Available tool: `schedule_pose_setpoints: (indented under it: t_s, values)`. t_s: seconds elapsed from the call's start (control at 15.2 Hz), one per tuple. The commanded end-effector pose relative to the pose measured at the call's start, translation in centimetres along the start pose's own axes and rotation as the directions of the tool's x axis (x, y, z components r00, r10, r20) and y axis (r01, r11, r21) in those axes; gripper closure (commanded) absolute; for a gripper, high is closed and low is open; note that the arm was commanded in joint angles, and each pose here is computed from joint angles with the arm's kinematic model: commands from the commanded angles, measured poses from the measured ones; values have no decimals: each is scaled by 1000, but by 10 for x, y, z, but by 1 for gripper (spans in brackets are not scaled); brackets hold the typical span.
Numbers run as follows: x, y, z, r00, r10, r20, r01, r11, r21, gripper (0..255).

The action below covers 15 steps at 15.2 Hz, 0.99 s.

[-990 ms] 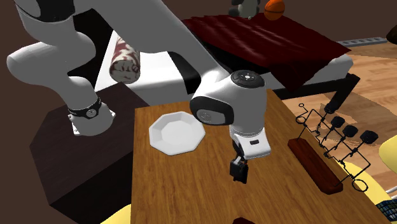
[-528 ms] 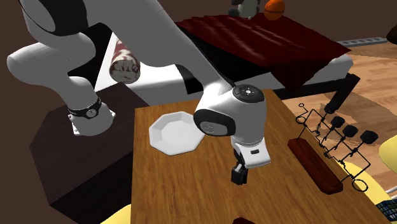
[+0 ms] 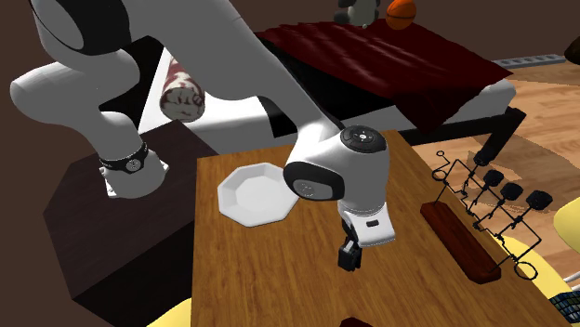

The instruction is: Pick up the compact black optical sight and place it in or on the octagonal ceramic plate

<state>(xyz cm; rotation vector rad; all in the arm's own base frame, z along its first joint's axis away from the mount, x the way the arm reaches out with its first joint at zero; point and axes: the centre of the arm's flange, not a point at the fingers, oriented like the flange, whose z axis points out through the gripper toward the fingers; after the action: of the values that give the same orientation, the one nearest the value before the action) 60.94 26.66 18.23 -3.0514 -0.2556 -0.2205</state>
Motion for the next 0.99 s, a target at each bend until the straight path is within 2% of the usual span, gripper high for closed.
schedule_pose_setpoints:
  t_s: [0.0,0.59,0.92]
  values:
    - [0,0,0,1000,0,0,0,1000,0,255]
    - [0,0,0,1000,0,0,0,1000,0,255]
    - [4,-2,-26,1000,0,0,0,1000,0,255]
